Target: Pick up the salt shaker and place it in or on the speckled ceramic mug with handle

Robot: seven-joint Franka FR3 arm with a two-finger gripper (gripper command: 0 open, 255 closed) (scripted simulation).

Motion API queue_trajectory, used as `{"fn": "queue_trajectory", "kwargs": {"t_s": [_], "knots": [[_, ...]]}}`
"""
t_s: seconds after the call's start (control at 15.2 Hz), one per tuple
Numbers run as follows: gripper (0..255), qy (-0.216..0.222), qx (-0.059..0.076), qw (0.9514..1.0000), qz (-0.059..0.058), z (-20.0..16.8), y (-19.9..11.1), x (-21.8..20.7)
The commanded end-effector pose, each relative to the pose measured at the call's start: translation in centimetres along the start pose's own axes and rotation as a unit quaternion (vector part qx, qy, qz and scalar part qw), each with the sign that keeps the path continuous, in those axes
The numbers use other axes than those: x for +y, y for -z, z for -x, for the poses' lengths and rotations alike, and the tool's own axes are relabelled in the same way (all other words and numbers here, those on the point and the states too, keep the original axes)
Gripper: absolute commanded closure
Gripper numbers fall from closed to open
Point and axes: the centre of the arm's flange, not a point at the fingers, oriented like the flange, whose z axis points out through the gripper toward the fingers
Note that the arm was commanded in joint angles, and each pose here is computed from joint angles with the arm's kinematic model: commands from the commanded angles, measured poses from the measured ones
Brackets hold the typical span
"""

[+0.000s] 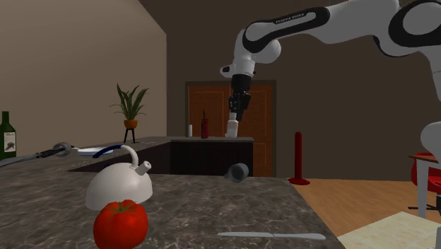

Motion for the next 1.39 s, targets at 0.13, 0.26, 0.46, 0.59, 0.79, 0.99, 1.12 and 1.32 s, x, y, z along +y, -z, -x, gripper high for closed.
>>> {"fn": "queue_trajectory", "kwargs": {"t_s": [0.13,0.26,0.46,0.59,0.79,0.99,1.12,1.32], "knots": [[255,0.001,0.000,1.0000,0.000,3.6,0.8,3.8],[255,0.001,0.000,1.0000,0.000,5.4,1.2,5.7],[255,0.001,0.000,1.0000,0.000,7.9,1.9,8.6],[255,0.001,0.000,1.0000,0.000,8.5,1.5,9.1],[255,0.001,0.000,1.0000,0.000,8.7,-0.1,9.1],[255,0.001,0.000,1.0000,0.000,8.9,-1.7,9.1],[255,0.001,0.000,1.0000,0.000,9.1,-2.7,9.1],[255,0.001,0.000,1.0000,0.000,9.3,-4.3,9.1]]}}
